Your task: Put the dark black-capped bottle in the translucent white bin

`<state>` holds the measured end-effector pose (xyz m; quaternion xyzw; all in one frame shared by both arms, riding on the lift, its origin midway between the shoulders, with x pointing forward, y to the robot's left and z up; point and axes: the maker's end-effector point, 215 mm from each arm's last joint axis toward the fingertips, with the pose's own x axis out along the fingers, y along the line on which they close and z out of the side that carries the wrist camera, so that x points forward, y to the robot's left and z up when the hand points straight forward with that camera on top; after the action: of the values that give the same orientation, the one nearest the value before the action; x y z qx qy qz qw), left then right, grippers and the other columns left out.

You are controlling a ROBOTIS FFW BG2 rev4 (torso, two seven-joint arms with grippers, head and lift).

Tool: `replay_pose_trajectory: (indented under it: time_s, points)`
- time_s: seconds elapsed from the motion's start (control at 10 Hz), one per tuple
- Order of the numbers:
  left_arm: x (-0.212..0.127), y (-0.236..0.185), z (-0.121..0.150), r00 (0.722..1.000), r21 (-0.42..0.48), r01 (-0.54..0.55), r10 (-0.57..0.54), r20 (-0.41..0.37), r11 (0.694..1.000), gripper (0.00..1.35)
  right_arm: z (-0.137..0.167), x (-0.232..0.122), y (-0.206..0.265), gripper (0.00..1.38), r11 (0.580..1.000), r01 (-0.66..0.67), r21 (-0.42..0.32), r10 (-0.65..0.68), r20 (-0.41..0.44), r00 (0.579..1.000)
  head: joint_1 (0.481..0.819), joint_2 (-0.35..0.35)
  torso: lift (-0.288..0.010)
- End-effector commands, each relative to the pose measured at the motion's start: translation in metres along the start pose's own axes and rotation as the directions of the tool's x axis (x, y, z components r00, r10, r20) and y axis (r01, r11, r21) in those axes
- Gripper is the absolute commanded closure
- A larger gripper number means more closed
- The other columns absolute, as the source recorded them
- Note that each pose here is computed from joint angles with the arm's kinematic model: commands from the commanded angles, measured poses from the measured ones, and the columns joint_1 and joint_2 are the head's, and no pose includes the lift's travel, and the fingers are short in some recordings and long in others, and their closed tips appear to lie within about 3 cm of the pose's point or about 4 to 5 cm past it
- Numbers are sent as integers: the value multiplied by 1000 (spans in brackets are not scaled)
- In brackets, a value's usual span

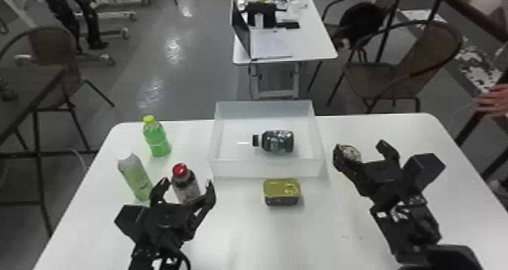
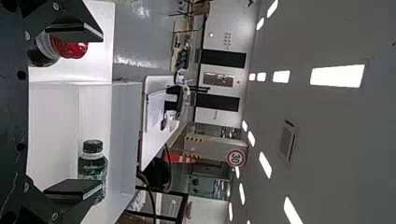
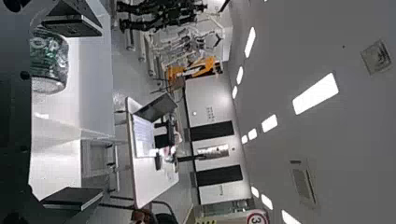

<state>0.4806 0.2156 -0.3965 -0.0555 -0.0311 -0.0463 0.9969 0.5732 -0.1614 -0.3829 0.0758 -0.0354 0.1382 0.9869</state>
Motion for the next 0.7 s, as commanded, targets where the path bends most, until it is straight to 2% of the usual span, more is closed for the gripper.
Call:
replay_pose_trajectory:
  time_s: [0.0, 0.2, 0.4, 0.6]
  points:
    - [-2, 3, 4, 1000, 11, -8, 8, 12, 1000, 190, 1, -41, 0, 93, 996, 7, -86, -12, -54, 998, 695, 57, -20]
    - [2, -2, 11, 1000, 30, 17, -18, 24, 999, 190, 0, -78, 9, 93, 996, 7, -89, -13, -64, 998, 695, 51, -20]
    - [1, -6, 15, 999, 44, 34, -35, 24, 998, 190, 5, -103, -2, 91, 985, 38, -167, -53, -85, 995, 695, 45, -20]
    - [3, -7, 18, 999, 42, 27, -28, 29, 999, 190, -2, -109, -9, 90, 984, 115, -138, -127, -86, 988, 695, 23, -20]
